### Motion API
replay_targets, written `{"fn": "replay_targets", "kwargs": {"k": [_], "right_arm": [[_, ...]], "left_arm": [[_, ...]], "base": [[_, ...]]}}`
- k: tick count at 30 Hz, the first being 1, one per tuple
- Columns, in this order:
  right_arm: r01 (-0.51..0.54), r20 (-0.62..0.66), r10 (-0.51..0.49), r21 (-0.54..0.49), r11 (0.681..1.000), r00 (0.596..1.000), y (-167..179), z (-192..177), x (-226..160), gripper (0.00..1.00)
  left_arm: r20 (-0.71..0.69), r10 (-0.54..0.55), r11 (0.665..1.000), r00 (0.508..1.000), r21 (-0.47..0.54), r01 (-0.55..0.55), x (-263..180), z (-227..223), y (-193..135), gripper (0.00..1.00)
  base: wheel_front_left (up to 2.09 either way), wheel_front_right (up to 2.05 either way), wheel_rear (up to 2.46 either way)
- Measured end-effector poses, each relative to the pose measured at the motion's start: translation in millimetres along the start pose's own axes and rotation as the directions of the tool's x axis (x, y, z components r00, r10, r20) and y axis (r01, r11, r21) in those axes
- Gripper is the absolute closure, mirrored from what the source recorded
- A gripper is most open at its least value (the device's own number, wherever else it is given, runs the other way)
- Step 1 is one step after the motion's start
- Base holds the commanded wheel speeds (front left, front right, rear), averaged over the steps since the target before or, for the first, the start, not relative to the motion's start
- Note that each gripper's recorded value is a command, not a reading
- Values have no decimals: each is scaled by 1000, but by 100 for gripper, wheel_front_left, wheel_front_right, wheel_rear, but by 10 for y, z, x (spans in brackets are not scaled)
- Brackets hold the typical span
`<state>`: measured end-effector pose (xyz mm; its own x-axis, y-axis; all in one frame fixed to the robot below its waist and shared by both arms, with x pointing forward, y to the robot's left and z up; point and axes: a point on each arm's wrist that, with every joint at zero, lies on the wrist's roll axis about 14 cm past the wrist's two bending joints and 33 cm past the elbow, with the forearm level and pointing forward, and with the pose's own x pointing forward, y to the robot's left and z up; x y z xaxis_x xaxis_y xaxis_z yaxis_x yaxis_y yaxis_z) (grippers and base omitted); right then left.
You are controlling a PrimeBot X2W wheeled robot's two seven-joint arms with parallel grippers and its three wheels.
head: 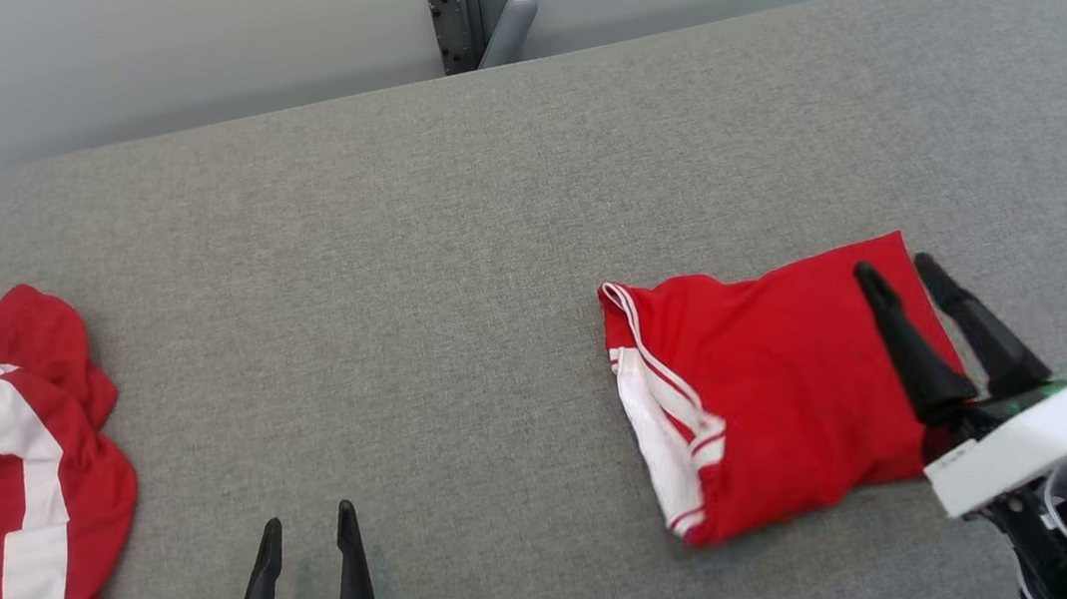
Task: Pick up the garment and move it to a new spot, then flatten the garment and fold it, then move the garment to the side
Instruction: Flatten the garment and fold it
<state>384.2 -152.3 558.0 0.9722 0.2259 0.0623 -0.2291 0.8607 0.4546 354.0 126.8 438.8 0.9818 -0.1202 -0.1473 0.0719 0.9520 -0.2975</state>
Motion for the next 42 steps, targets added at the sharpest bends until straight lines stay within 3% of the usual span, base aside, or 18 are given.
{"fn": "replay_targets", "kwargs": {"k": [2, 4, 7, 10, 11, 13, 18, 24, 35, 42], "right_arm": [[60, 58, -58, -35, 998, 997, -176, 147, -110, 0], [120, 100, -106, -152, 981, 989, -380, 274, -232, 0], [183, 131, -158, -204, 962, 979, -562, 305, -353, 0], [245, 152, -210, -271, 931, 966, -755, 225, -528, 0], [274, 153, -233, -358, 893, 960, -895, 158, -652, 0], [306, 139, -274, -384, 871, 952, -1018, 48, -755, 0], [316, 104, -304, -486, 815, 947, -1120, -60, -874, 0], [304, 89, -305, -535, 788, 948, -1076, -117, -1008, 0], [194, 55, -195, -536, 822, 979, -748, -238, -817, 0], [175, 65, -167, -542, 822, 984, -701, -184, -730, 0]], "left_arm": [[3, -8, 1000, 1000, -2, 8, 0, 8, -27, 0], [4, -12, 1000, 1000, -7, 12, 0, 12, -48, 0], [7, -17, 1000, 1000, -10, 17, 0, 21, -70, 0], [16, -21, 1000, 1000, -15, 21, -6, 49, -88, 0], [23, -25, 1000, 999, -16, 25, -15, 70, -103, 0], [34, -34, 999, 999, -8, 35, -26, 103, -120, 0], [56, -30, 998, 998, 50, 28, -101, 168, -56, 0], [86, 20, 996, 996, 86, -28, -270, 248, 123, 0], [145, 89, 993, 985, 62, -99, -461, 397, 349, 0], [153, 107, 991, 982, 58, -117, -493, 416, 403, 0]], "base": [[0, 0, 0], [0, 0, 0], [0, 0, 0], [0, 0, 0], [0, 0, 0], [0, 0, 0], [0, 0, 0], [0, 0, 0], [0, 0, 0], [0, 0, 0]]}}
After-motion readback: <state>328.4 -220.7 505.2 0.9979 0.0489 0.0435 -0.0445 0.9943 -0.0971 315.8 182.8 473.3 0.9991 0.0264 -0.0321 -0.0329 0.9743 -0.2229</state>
